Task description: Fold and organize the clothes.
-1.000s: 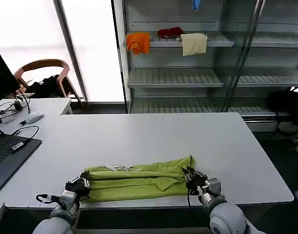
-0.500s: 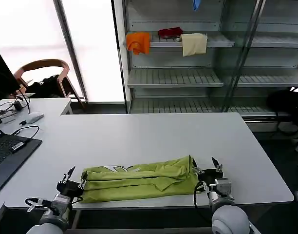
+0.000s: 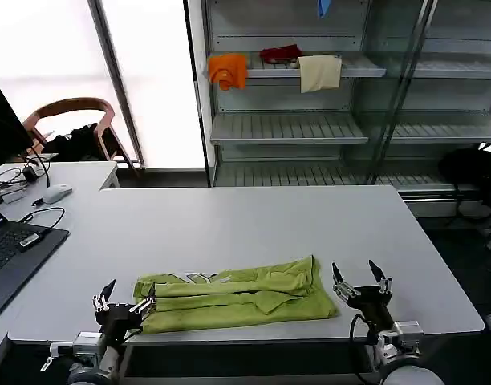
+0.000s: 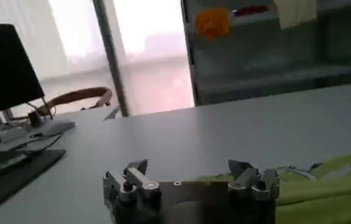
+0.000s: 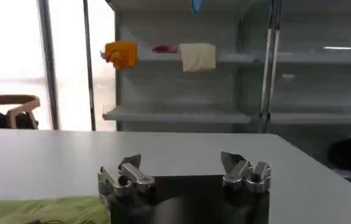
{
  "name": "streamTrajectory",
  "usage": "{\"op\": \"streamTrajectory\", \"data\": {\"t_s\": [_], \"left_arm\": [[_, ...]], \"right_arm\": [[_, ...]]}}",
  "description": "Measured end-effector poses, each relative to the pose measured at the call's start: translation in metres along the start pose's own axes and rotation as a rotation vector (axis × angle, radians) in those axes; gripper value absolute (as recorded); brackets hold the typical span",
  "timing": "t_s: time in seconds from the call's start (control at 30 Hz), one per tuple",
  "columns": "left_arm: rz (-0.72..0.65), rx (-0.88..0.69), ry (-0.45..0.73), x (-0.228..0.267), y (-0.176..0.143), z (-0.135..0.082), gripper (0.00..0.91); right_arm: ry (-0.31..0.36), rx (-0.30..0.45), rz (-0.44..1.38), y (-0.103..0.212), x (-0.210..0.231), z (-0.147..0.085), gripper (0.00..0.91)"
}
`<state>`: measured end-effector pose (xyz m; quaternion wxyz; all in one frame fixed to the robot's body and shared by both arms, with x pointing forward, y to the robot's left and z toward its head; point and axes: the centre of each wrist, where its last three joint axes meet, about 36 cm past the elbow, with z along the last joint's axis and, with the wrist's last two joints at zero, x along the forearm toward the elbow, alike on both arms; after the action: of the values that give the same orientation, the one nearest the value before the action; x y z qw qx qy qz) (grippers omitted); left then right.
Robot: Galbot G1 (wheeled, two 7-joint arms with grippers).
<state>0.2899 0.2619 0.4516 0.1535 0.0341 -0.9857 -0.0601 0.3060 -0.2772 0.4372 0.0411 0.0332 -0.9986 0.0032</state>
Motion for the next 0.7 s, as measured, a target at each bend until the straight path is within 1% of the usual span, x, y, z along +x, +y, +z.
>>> {"op": "streamTrajectory", "data": {"t_s": [0.13, 0.3, 0.6, 0.63, 0.67, 0.7], "left_arm": [[-0.003, 0.102, 0.015, -0.003, -0.006, 0.008, 0.907], [-0.015, 0.185, 0.025, -0.010, -0.010, 0.020, 0.907], [-0.041, 0.290, 0.048, -0.024, -0.016, 0.043, 0.907], [-0.045, 0.298, 0.049, -0.025, -0.016, 0.044, 0.846], [-0.050, 0.305, 0.050, -0.027, -0.016, 0.047, 0.846], [-0.052, 0.312, 0.055, -0.028, -0.017, 0.049, 0.766]], "right_arm": [[-0.037, -0.018, 0.007, -0.018, 0.006, 0.006, 0.907], [-0.077, -0.038, 0.019, -0.035, 0.012, 0.005, 0.907], [-0.122, -0.056, 0.033, -0.050, 0.015, 0.003, 0.907], [-0.125, -0.058, 0.033, -0.051, 0.015, 0.003, 0.907], [-0.128, -0.058, 0.033, -0.052, 0.015, 0.002, 0.907], [-0.131, -0.059, 0.033, -0.052, 0.016, 0.002, 0.907]]}}
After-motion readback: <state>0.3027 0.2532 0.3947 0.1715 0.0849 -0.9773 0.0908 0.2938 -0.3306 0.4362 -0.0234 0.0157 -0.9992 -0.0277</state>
